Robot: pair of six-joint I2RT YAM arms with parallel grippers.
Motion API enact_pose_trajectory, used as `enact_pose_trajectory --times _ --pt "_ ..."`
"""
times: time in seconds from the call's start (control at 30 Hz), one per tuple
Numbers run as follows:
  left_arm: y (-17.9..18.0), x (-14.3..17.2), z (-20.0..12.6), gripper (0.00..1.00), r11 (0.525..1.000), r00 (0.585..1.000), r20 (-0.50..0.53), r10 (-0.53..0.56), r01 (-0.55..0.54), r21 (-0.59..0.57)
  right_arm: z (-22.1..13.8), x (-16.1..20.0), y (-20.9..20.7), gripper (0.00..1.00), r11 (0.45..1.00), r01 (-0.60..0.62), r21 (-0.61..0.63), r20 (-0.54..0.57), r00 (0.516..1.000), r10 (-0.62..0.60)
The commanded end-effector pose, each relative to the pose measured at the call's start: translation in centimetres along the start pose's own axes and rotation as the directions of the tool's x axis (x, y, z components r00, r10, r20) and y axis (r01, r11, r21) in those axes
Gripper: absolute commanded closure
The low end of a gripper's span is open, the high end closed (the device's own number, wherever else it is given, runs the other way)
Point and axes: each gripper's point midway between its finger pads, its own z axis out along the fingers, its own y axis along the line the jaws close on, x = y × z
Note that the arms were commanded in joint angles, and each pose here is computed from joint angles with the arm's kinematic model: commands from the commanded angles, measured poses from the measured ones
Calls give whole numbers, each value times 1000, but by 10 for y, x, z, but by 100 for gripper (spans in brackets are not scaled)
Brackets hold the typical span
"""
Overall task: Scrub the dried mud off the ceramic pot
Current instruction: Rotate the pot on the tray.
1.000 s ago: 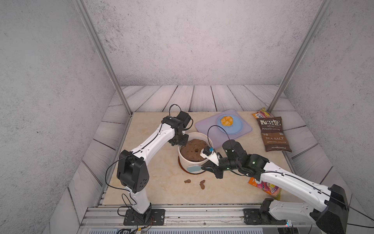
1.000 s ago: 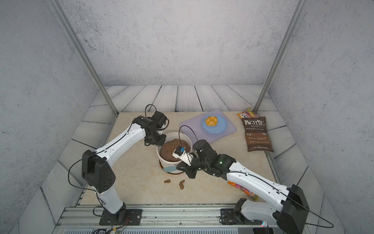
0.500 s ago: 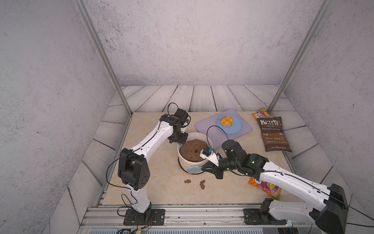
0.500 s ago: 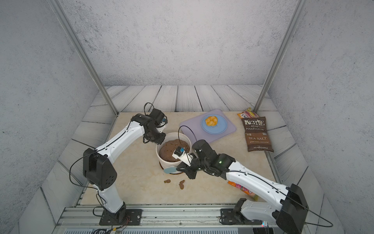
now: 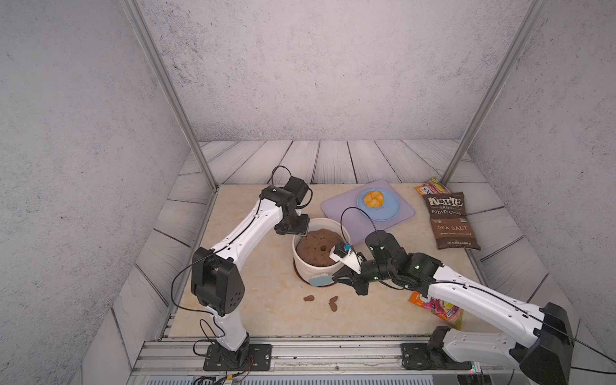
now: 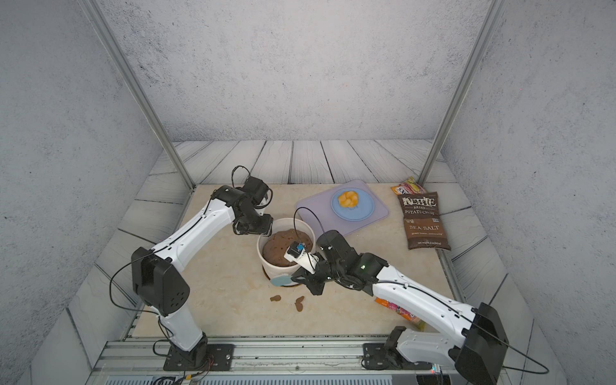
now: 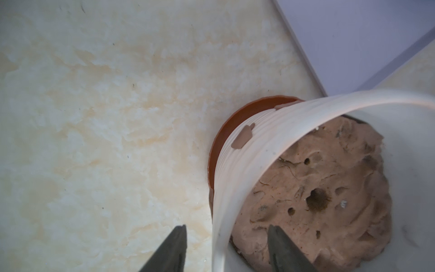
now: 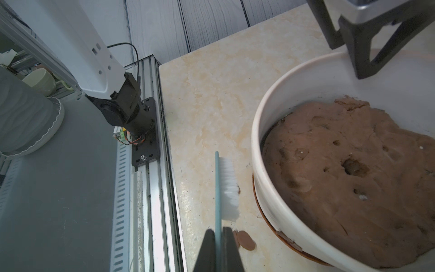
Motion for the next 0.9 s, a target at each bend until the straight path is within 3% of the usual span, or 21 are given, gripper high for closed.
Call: enact_pose_trajectory --times 0.0,0.2,0.43,0.63,0.87 --pt "-7 8 -27 35 951 953 46 -301 296 89 -5 -3 -1 100 1000 -4 17 22 1000 4" --pt "-5 43 -45 29 804 804 54 -593 587 88 -6 -2 -4 100 999 -9 36 29 1000 8" --pt "-10 79 -44 33 706 706 4 -708 708 -31 -6 0 -5 100 999 -22 43 26 999 21" --pt "-29 94 -24 39 668 665 -66 -744 742 -48 -6 -1 -5 100 999 -28 42 29 999 27" --pt "-45 100 -7 51 670 663 -111 -741 740 -54 -5 0 -7 100 998 -47 49 32 998 46"
